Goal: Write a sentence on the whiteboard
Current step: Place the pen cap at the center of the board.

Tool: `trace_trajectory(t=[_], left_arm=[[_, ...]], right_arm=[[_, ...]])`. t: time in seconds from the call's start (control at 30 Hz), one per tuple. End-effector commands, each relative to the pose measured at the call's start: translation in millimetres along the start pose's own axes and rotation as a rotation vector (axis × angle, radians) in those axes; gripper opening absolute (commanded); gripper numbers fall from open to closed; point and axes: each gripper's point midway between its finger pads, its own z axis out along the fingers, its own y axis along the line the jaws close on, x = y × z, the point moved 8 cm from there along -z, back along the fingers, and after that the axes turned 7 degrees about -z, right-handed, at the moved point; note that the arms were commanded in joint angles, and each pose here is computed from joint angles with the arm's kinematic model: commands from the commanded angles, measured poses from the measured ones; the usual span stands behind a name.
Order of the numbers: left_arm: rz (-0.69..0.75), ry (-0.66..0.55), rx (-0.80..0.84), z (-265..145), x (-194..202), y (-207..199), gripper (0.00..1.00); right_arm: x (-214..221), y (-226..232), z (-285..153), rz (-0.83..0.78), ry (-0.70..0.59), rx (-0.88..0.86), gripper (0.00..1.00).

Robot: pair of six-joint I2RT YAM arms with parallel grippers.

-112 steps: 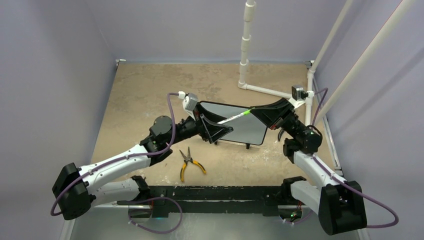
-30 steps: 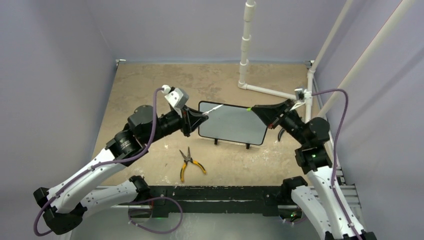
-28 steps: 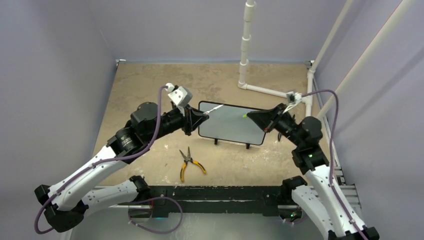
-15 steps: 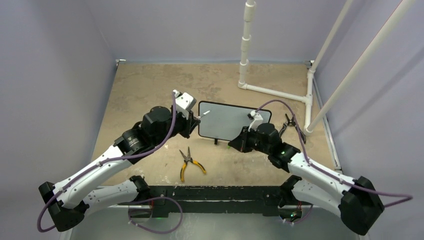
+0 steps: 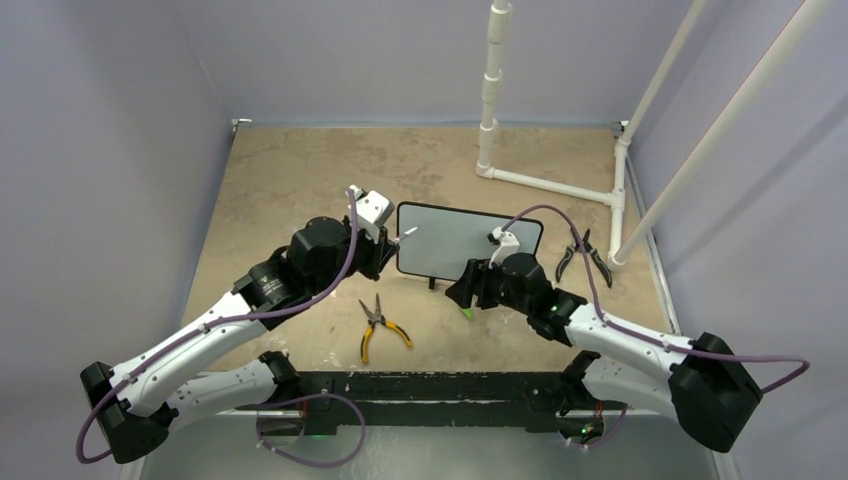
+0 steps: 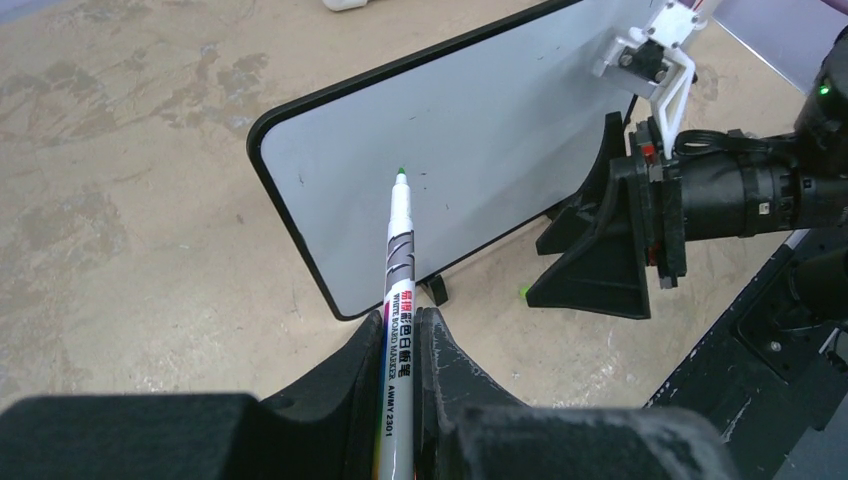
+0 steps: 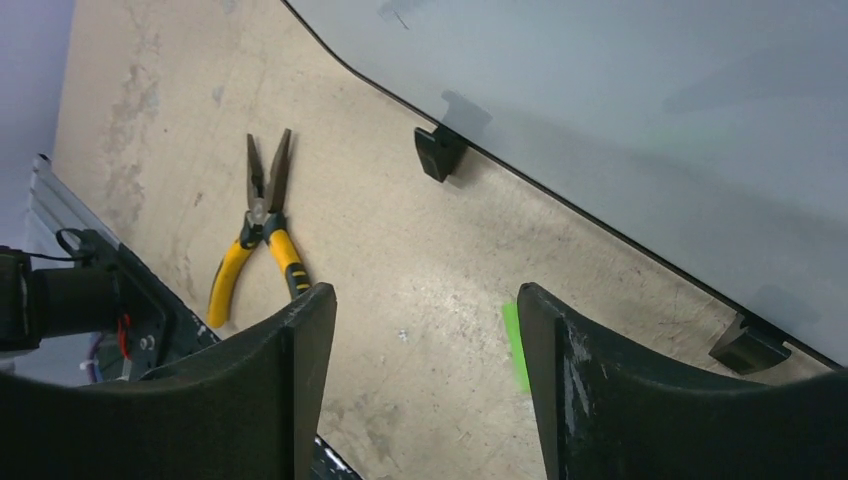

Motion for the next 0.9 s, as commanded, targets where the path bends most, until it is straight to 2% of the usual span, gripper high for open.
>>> trace_trajectory(t=[0.0,0.1,0.2,0.37,0.43,0.53,0.6,0.67,0.77,0.87], left_arm=[[-0.032,-0.069,0.008,-3.0,-9.1,-1.3,0.00],[-0.068,-0.102,0.018,-5.0,-13.1,-3.3,0.00],[-0.102,-0.121,0.026,-6.0,-17.0,-5.9,0.00],[-0.129,-0.137,0.024,-6.8,-21.2,-6.9,0.00],[-0.135,-0.148,0.017,-8.0,-22.9,-6.4,0.00],[-0.146,-0.155,0.018,-9.7,-25.1,-7.1,0.00],[-0.156,-0.154,0.022,-10.1,-25.2,-7.8,0.00],[-0.166,-0.156,0.028,-10.6,-25.9,-8.8,0.00],[-0.178,-0.154,0.047,-13.0,-27.7,-11.5,0.00],[-0.184,-0.168,0.083,-18.9,-32.5,-15.2,0.00]], right_arm=[[-22.3,14.0,-11.4,-0.067,-0.089,-0.056,0.74],[-36.2,26.4,-24.9,-0.111,-0.118,-0.119,0.79],[-57.3,43.5,-41.5,-0.146,-0.173,-0.191,0.90],[-96.6,82.2,-72.4,-0.239,-0.276,-0.392,0.92],[-111.0,91.3,-81.3,-0.255,-0.322,-0.414,0.94],[-141.7,94.0,-93.1,-0.160,-0.458,-0.299,0.99],[-161.2,94.2,-104.4,-0.198,-0.561,-0.235,0.99],[-180.2,85.1,-107.9,-0.185,-0.646,-0.083,0.99],[-205.0,70.9,-101.9,-0.216,-0.657,0.105,0.99],[-226.2,52.5,-98.6,-0.254,-0.647,0.086,0.99]])
